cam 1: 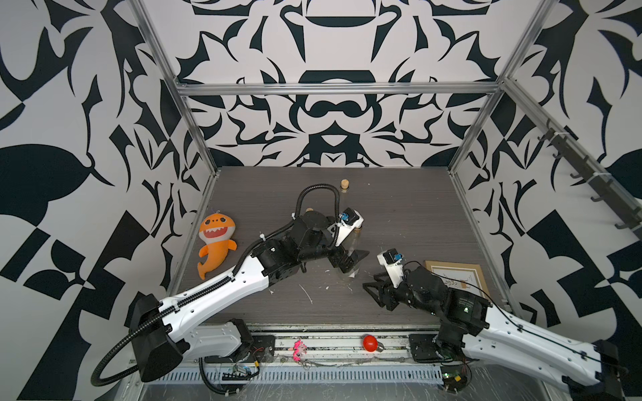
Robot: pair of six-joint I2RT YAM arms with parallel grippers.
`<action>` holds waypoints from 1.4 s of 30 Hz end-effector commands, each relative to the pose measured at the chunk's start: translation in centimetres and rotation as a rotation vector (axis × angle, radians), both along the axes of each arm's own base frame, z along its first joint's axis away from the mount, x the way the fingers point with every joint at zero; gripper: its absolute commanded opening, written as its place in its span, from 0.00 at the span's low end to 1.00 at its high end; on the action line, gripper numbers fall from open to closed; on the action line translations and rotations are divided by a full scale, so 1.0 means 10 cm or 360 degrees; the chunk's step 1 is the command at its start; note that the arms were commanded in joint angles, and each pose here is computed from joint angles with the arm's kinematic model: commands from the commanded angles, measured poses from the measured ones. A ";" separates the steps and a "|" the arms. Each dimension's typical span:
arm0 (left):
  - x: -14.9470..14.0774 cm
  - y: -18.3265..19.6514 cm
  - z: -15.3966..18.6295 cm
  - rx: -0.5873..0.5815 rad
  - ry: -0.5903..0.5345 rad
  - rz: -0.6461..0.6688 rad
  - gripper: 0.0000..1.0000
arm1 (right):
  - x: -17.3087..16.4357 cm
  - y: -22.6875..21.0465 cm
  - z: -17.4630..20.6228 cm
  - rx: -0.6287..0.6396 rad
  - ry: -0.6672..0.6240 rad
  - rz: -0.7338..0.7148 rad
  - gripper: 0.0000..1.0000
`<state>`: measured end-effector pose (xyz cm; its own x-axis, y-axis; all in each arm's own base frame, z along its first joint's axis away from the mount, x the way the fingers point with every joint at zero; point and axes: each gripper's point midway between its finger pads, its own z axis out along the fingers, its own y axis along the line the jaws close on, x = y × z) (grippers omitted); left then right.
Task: Remove the label from the bottle
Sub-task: Hold the bottle at the center of the board.
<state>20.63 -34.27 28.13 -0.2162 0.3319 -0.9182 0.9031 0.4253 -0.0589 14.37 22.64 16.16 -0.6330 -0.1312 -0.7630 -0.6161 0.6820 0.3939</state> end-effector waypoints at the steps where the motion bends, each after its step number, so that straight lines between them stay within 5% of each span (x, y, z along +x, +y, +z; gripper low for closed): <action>1: -0.06 0.03 0.01 -0.0097 0.0005 -0.0049 0.99 | 0.00 0.01 0.14 0.0053 -0.0051 0.0018 0.68; 7: -0.07 0.01 -0.23 -0.0134 0.0034 -0.0071 0.99 | -0.02 -0.06 0.13 0.0055 -0.0052 -0.0001 0.77; 24: 0.03 -0.17 -0.46 -0.0268 -0.0031 -0.0110 0.96 | -0.04 -0.20 -0.12 0.0047 0.0020 -0.0093 0.77; 42: 0.28 -0.16 -0.60 -0.0181 -0.0052 0.0073 0.98 | -0.05 -0.17 -0.15 0.0076 0.0029 -0.0080 0.76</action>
